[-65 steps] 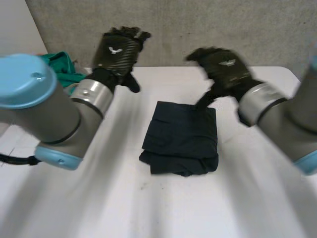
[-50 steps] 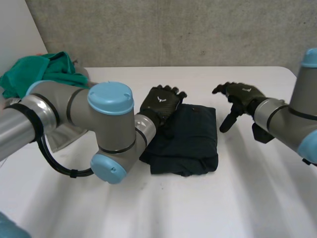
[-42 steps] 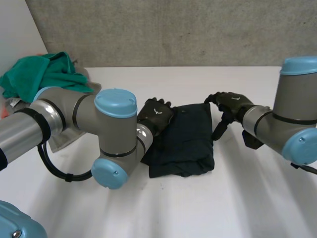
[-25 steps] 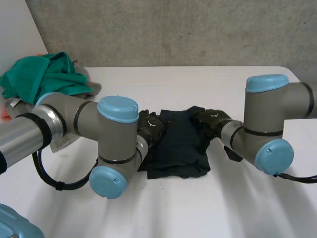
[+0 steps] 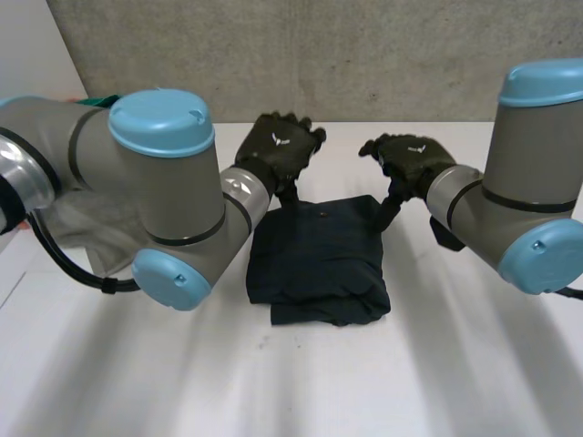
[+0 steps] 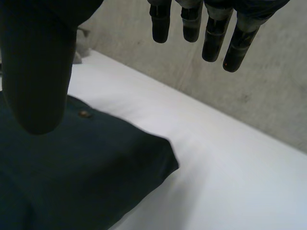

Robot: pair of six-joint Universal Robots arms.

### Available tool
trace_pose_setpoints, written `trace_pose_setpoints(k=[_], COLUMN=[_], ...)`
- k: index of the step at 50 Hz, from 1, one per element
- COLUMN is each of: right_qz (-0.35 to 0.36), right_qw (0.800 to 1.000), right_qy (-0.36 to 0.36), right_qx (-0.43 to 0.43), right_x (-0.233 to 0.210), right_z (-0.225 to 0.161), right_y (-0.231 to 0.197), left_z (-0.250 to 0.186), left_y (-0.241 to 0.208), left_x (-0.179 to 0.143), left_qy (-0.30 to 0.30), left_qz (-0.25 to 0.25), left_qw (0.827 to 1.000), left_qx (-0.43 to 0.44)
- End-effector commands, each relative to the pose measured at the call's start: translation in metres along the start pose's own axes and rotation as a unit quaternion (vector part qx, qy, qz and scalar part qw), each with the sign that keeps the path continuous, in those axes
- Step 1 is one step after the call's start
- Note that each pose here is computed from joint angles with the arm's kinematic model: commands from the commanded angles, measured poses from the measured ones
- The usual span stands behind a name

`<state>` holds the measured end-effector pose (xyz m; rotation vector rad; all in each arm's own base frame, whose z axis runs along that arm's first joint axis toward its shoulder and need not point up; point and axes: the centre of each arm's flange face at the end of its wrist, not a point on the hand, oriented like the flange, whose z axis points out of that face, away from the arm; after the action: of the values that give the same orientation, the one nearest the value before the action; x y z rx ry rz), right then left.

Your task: Fold the laundry.

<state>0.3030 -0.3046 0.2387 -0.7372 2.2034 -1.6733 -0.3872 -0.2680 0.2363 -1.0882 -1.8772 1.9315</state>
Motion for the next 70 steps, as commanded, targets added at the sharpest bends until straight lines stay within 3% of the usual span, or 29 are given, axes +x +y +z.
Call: trace_pose_setpoints(k=[1,12,23,32,39,46,51,56,70], right_qz=[0.048,0.049,-0.036,-0.038,0.011,0.079,0.1,0.113,0.208], right_qw=[0.996,0.989,0.986,0.992,0.999,0.995,0.991,0.989,0.976], right_qy=[-0.011,-0.018,-0.03,-0.029,-0.01,0.021,0.023,-0.027,-0.052], right_qx=[-0.079,-0.136,-0.159,-0.113,-0.039,-0.053,-0.084,-0.091,-0.039], right_x=[-0.006,-0.01,-0.013,-0.02,-0.011,0.013,0.023,0.01,-0.007], right_z=[0.022,0.035,0.037,0.031,0.004,-0.014,-0.021,-0.028,-0.008], right_y=[0.048,0.09,0.111,0.087,0.041,0.06,0.091,0.119,0.125], left_z=[0.003,0.001,0.001,-0.001,-0.012,-0.033,-0.048,-0.059,-0.068], left_y=[0.055,0.091,0.098,0.085,0.027,-0.005,-0.009,-0.005,0.008], left_x=[0.017,0.028,0.028,0.027,0.003,-0.021,-0.027,-0.032,-0.032], left_qy=[0.032,0.051,0.052,0.051,0.021,0.027,0.09,0.14,0.148], left_qz=[-0.017,-0.014,0.014,0.017,0.013,-0.001,-0.027,-0.06,-0.078], left_qw=[0.994,0.985,0.984,0.987,0.997,0.999,0.996,0.988,0.986], left_qx=[-0.099,-0.164,-0.169,-0.152,-0.071,-0.018,0.002,0.006,-0.017])
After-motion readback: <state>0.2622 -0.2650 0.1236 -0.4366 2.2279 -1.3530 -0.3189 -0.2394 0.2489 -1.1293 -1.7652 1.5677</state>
